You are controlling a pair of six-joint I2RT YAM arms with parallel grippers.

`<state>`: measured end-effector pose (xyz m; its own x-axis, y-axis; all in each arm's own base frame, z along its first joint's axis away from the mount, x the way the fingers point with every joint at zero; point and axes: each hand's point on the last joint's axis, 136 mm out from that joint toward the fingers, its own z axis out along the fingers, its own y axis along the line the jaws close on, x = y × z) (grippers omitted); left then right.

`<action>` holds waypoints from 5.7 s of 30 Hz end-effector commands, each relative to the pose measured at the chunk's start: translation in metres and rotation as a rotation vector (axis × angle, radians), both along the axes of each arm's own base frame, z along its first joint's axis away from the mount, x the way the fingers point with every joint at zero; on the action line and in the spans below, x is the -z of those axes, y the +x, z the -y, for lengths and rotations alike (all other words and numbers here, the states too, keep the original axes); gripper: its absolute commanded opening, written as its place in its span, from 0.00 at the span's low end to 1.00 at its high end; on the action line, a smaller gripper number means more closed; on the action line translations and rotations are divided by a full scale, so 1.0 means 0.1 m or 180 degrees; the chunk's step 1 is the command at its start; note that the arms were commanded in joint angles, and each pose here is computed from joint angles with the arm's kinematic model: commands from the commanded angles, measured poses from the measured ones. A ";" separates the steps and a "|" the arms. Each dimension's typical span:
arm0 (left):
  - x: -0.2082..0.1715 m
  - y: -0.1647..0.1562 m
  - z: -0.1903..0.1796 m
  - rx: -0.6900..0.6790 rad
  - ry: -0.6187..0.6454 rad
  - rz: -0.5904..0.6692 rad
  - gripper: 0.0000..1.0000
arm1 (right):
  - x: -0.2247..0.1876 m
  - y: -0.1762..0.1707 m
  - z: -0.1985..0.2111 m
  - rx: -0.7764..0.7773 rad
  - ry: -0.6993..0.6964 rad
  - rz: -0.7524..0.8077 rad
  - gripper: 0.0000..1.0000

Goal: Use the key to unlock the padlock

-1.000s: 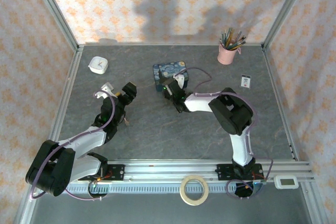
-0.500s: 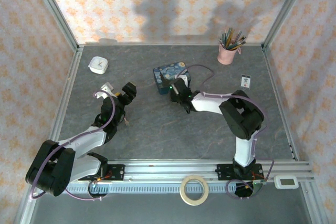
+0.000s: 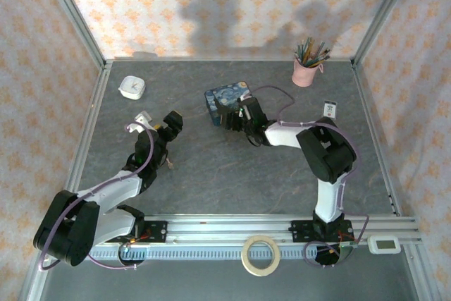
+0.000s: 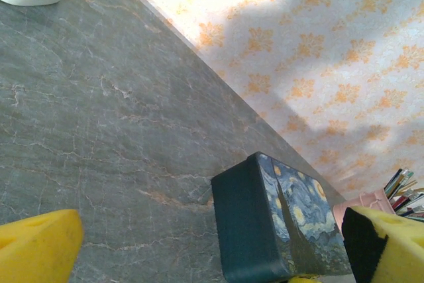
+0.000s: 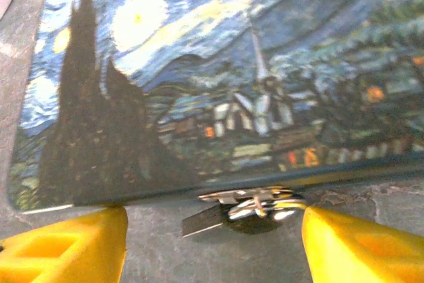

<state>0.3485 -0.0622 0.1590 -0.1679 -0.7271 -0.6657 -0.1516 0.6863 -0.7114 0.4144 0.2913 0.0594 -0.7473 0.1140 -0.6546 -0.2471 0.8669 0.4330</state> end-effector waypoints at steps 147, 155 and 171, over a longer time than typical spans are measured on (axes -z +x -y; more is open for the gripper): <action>0.41 -0.19 -0.07 -0.0087 -0.0546 -0.0628 0.64 | 0.47 -1.31 -0.75 -0.0764 -0.1363 -0.0334 0.03; 0.33 -0.12 0.20 0.0311 -0.0856 -0.0496 0.64 | 0.01 -1.20 -0.67 -0.1314 -0.0450 -0.0059 0.00; 0.29 0.03 1.21 0.1192 -0.1270 -0.0439 0.61 | -0.61 -1.20 -0.55 -0.1540 0.0114 0.0242 0.00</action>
